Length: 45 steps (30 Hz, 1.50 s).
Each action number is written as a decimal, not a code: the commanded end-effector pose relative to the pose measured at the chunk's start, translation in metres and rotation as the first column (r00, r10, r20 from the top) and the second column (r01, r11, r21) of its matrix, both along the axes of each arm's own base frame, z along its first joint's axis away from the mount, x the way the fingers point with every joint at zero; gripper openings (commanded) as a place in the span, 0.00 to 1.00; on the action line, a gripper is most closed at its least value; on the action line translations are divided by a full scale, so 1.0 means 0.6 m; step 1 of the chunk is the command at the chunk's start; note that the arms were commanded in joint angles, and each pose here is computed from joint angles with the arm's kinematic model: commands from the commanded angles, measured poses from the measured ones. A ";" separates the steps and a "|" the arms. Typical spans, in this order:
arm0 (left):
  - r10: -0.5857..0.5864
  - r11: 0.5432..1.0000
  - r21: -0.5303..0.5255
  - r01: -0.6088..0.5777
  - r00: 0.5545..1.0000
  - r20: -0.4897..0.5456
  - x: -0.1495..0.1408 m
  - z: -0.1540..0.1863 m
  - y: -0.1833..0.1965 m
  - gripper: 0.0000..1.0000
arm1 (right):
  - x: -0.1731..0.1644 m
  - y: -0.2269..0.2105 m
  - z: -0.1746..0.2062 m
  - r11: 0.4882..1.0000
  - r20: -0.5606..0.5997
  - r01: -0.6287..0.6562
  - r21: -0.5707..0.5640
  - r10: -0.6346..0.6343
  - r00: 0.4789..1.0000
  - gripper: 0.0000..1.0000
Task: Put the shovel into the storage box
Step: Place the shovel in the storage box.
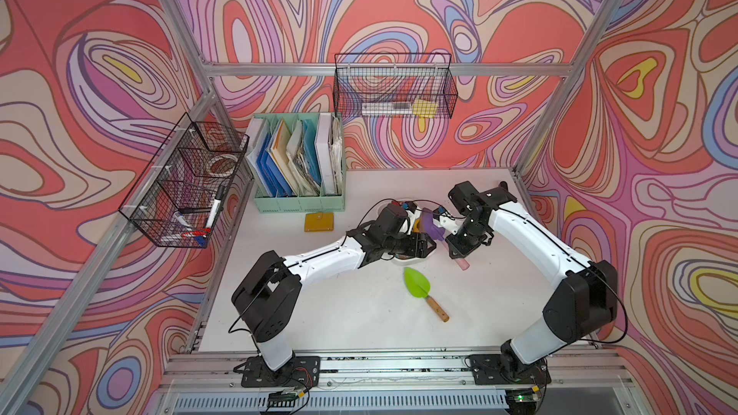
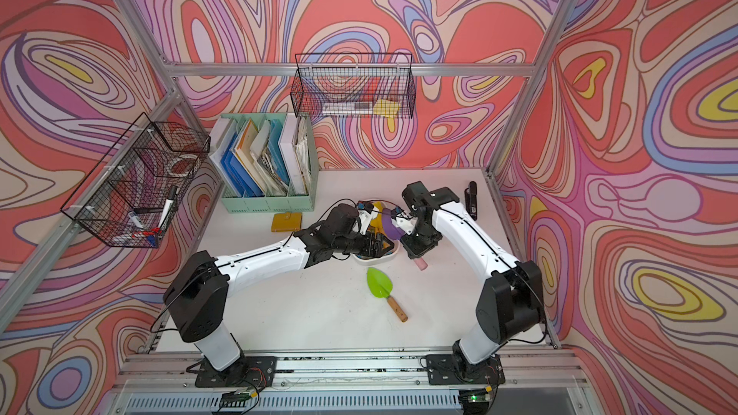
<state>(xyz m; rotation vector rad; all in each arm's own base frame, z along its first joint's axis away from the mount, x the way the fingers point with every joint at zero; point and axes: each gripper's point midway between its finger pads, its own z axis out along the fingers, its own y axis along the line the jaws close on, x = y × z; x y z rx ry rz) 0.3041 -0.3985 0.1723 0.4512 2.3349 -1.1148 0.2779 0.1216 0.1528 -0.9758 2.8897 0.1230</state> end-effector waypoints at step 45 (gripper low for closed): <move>0.201 0.979 0.042 -0.201 0.980 0.009 0.068 -0.026 0.007 0.00 | 0.017 0.031 0.024 1.000 0.056 0.003 0.024 -0.005 0.998 0.68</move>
